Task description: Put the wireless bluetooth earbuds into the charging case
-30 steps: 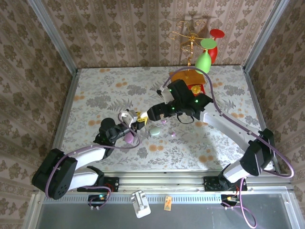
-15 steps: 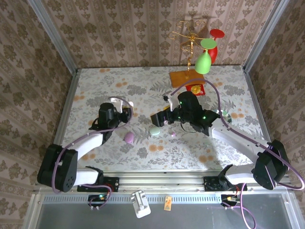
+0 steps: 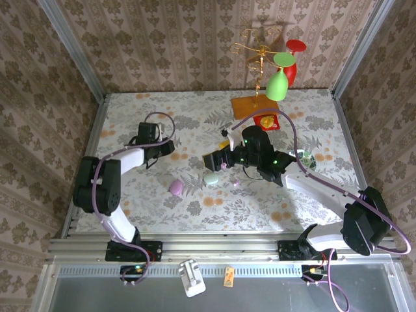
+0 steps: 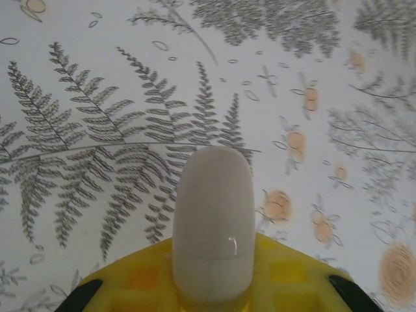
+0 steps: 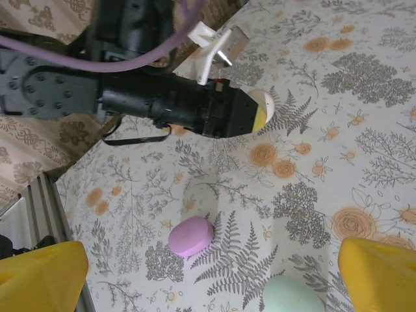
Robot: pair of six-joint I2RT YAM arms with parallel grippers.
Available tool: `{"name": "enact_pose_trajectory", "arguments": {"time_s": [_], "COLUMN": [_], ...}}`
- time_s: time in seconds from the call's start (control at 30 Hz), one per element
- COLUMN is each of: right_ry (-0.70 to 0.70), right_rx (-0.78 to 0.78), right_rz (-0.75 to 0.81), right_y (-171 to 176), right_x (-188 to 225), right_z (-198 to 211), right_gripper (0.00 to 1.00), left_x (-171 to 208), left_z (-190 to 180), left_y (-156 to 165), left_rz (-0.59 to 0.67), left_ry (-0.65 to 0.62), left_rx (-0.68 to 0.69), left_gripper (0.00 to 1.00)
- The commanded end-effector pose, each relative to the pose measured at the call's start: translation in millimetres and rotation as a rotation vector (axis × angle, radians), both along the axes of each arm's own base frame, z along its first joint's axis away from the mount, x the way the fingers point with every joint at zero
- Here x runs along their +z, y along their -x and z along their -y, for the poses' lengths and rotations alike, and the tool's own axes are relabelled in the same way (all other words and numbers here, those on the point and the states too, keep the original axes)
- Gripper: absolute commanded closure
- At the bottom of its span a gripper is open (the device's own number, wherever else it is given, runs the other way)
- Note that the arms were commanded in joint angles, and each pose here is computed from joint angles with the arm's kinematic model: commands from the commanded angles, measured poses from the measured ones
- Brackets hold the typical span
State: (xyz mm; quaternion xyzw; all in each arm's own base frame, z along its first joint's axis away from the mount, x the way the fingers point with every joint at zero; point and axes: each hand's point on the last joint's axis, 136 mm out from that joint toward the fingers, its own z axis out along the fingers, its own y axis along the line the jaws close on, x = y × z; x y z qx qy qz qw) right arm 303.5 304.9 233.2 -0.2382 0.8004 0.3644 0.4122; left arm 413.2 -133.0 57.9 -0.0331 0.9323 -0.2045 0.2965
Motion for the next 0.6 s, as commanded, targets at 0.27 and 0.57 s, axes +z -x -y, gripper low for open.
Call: {"name": "enact_pose_trajectory", "arguments": {"time_s": [0.27, 0.57], "right_ry": [0.033, 0.044], "right_rx": [-0.011, 0.006], "right_rz": [0.048, 0.123], "right_y": [-6.0, -11.5], "right_x": [0.7, 28.7], "right_z": [3.6, 3.1], "right_gripper": [0.0, 0.0], "left_x": [-17.7, -23.3], "left_z": [-10.9, -20.1], "left_y": [-14.7, -15.7], "left_rz": [-0.122, -0.141], "left_ry": [-0.02, 0.008], "left_rx": [0.024, 0.072], "left_gripper": [0.87, 0.77]}}
